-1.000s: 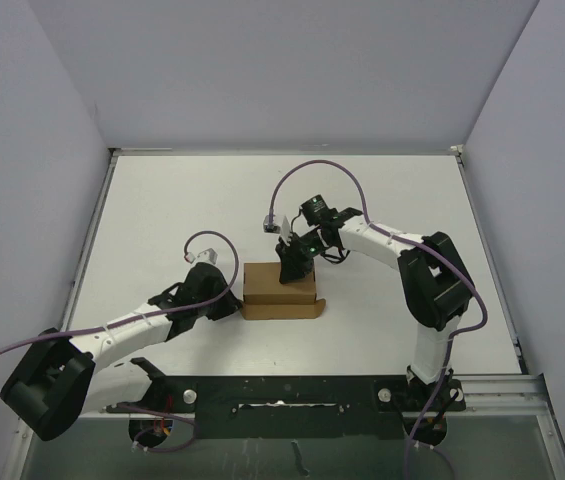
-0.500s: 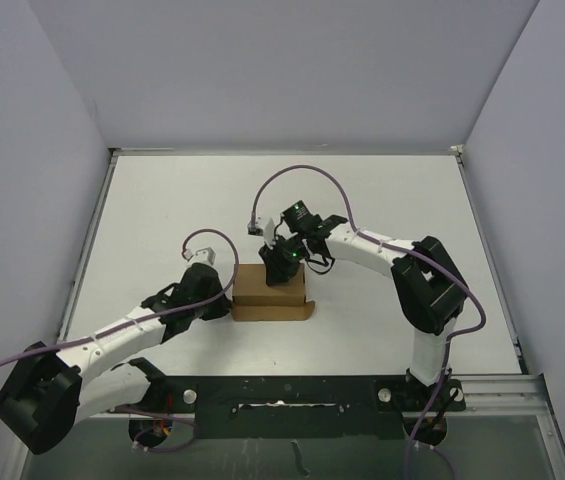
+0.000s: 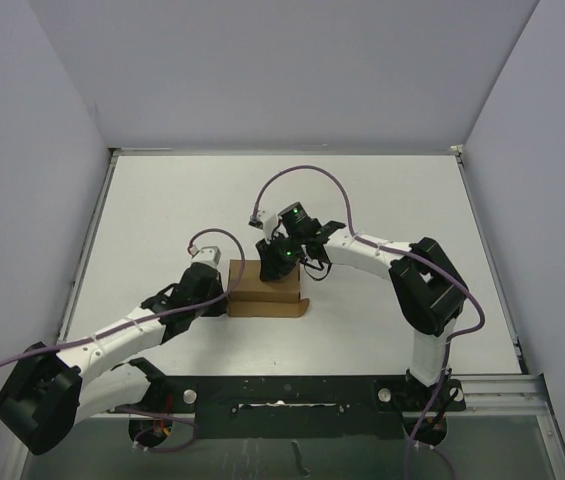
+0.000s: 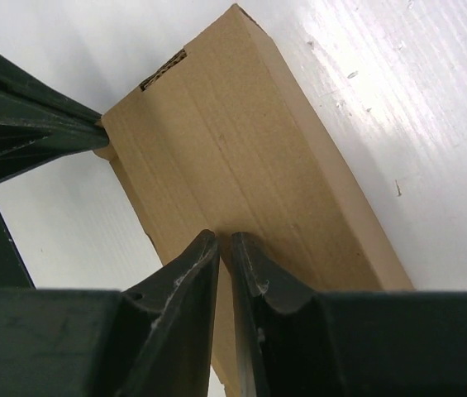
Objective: Fold the paper box
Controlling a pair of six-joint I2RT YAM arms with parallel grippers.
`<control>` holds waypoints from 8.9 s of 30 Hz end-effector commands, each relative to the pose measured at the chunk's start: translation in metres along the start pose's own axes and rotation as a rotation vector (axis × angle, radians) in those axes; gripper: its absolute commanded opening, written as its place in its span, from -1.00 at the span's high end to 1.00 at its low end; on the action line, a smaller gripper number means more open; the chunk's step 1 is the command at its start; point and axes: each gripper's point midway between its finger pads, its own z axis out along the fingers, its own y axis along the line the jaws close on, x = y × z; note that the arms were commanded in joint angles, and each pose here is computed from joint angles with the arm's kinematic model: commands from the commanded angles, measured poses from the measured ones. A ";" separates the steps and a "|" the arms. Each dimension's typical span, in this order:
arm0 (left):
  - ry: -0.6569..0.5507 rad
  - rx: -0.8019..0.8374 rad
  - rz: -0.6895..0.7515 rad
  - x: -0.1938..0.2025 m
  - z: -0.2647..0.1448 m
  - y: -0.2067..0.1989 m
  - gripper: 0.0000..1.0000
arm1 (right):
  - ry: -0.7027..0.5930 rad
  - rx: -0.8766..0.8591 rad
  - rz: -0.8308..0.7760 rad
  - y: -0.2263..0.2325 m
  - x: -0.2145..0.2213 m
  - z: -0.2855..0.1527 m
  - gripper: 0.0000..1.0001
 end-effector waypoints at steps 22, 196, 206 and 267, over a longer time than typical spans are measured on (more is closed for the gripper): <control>-0.086 0.083 0.060 -0.016 0.000 -0.021 1.00 | 0.008 0.130 0.056 -0.015 0.012 0.012 0.68; -0.038 0.597 -0.007 -0.039 0.057 -0.178 -0.03 | -0.038 0.052 -0.718 -0.102 0.075 -0.174 0.33; -0.158 0.622 0.038 -0.090 0.042 -0.186 -0.18 | -0.205 -0.054 -0.839 -0.048 0.103 -0.206 -0.20; 0.044 0.536 -0.044 -0.024 0.092 -0.164 0.00 | 0.147 -0.166 -0.675 -0.026 0.154 -0.106 0.98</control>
